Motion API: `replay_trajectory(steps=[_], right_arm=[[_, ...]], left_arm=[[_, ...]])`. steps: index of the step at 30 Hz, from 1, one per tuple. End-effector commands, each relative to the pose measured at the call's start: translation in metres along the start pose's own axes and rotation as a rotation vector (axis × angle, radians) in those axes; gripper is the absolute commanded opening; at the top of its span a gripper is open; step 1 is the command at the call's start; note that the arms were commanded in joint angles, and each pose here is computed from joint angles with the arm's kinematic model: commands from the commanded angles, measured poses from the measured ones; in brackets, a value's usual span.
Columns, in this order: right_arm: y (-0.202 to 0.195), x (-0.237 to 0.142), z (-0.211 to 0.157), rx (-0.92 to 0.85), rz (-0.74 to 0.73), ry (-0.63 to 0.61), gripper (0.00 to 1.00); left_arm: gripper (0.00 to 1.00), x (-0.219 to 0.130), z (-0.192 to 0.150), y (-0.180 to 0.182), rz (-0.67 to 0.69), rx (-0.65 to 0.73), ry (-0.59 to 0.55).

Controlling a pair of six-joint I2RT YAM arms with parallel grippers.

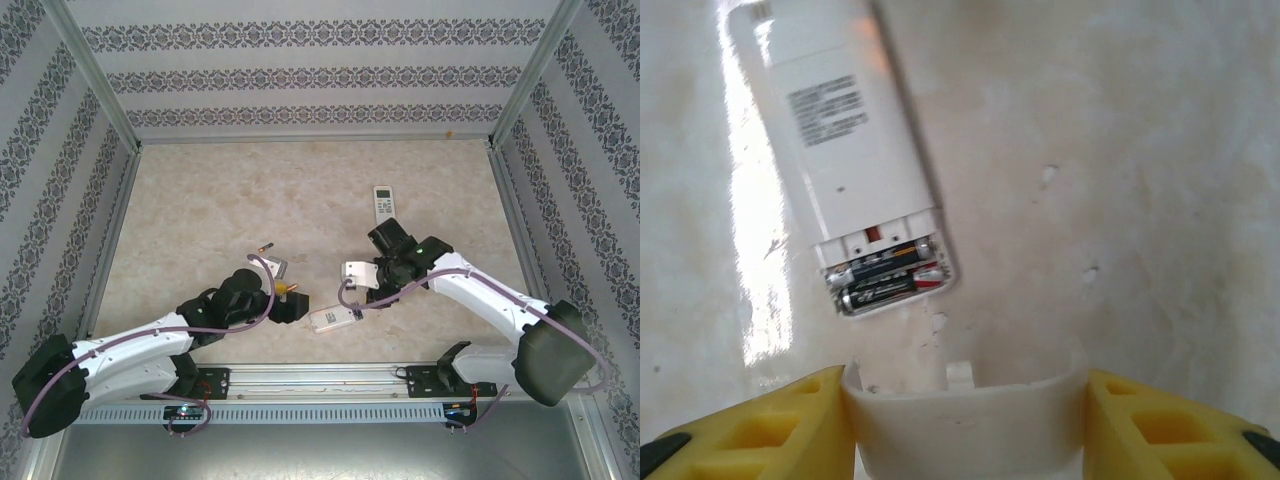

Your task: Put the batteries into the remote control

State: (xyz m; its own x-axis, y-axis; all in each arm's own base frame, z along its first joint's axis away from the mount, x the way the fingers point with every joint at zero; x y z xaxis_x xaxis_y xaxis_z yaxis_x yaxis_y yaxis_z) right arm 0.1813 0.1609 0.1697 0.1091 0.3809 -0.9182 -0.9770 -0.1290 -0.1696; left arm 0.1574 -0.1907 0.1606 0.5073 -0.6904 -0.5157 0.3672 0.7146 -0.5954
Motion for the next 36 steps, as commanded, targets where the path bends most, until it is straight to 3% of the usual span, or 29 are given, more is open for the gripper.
replay_trajectory(steps=[1, 7, 16, 36], right_arm=[[0.013, 0.012, 0.004, -0.208, 0.083, 0.03, 0.48], [0.012, 0.035, 0.012, -0.262, 0.168, 0.077, 0.48], [0.008, 0.064, 0.016, -0.205, 0.197, 0.135, 0.52], [0.016, 0.077, 0.018, -0.152, 0.258, 0.165, 0.62]], left_arm=[[0.84, -0.002, 0.0, 0.006, 0.034, 0.002, -0.016], [0.85, -0.001, 0.0, 0.006, 0.028, -0.002, -0.01], [0.87, 0.0, -0.002, 0.008, 0.029, -0.004, -0.007], [0.88, 0.0, -0.004, 0.009, 0.025, -0.012, -0.008]])
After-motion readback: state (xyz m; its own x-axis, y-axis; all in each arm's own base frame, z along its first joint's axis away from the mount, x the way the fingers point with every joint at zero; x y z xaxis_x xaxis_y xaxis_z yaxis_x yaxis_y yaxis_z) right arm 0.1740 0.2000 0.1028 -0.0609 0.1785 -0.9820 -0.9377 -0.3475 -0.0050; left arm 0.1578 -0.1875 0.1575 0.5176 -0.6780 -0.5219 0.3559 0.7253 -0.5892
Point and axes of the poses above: each hand's point on the last joint's axis, 136 mm out from that joint toward the fingers, its own x axis out along the fingers, its own y axis along the line the jaws close on, z = x × y, the point moved 8 cm from there along -x, back along the fingers, and after that the axes turned 8 degrees about -x, right-handed, at the moved point
